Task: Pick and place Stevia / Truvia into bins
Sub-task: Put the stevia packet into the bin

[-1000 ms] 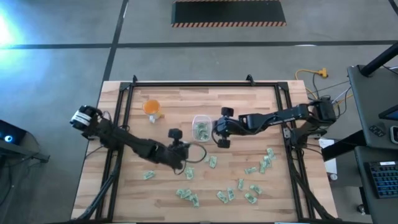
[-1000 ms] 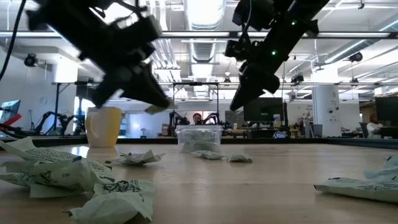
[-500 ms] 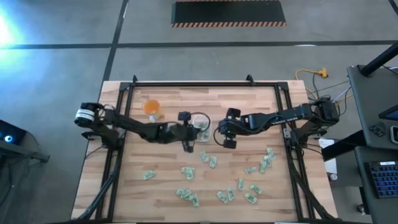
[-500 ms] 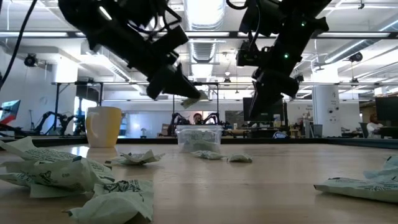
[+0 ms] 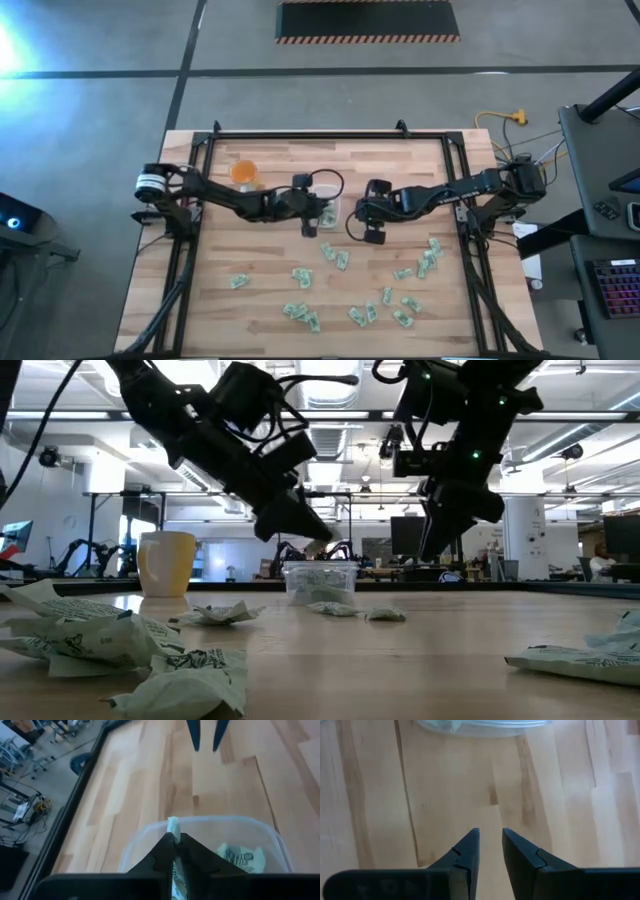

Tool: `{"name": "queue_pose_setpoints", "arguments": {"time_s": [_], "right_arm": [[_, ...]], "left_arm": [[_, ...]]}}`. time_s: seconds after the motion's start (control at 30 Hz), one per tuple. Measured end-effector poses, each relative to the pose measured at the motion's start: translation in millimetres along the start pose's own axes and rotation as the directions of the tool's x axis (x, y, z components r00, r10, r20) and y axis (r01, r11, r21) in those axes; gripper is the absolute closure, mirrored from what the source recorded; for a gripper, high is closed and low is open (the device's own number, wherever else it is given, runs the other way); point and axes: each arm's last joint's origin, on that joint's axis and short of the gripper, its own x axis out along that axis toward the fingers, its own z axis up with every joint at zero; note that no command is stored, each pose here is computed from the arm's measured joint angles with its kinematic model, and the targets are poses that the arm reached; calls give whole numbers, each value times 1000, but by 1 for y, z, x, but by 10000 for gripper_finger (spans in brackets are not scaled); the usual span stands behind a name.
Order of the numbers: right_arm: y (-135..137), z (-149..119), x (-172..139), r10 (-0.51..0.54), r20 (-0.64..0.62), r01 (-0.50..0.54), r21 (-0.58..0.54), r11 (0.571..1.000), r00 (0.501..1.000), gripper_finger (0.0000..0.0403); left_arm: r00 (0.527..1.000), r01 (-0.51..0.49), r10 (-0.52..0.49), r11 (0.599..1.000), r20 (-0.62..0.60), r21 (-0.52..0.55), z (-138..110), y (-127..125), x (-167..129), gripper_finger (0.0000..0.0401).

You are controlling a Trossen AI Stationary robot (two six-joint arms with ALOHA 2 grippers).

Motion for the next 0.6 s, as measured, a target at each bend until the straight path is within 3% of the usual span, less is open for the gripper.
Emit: {"name": "queue_pose_setpoints", "arguments": {"time_s": [0.33,0.43,0.6], "right_arm": [[17,-18,-4,74,-128,-68,51,996,989,339],[26,-26,-6,74,-163,-64,70,996,984,339],[37,-50,-14,27,-324,3,93,996,946,339]], "left_arm": [[1000,-21,20,1000,8,17,4,1,5,270],[999,-31,31,999,-8,21,6,3,-1,251],[998,-5,6,1000,-59,12,10,8,-18,241]]}}
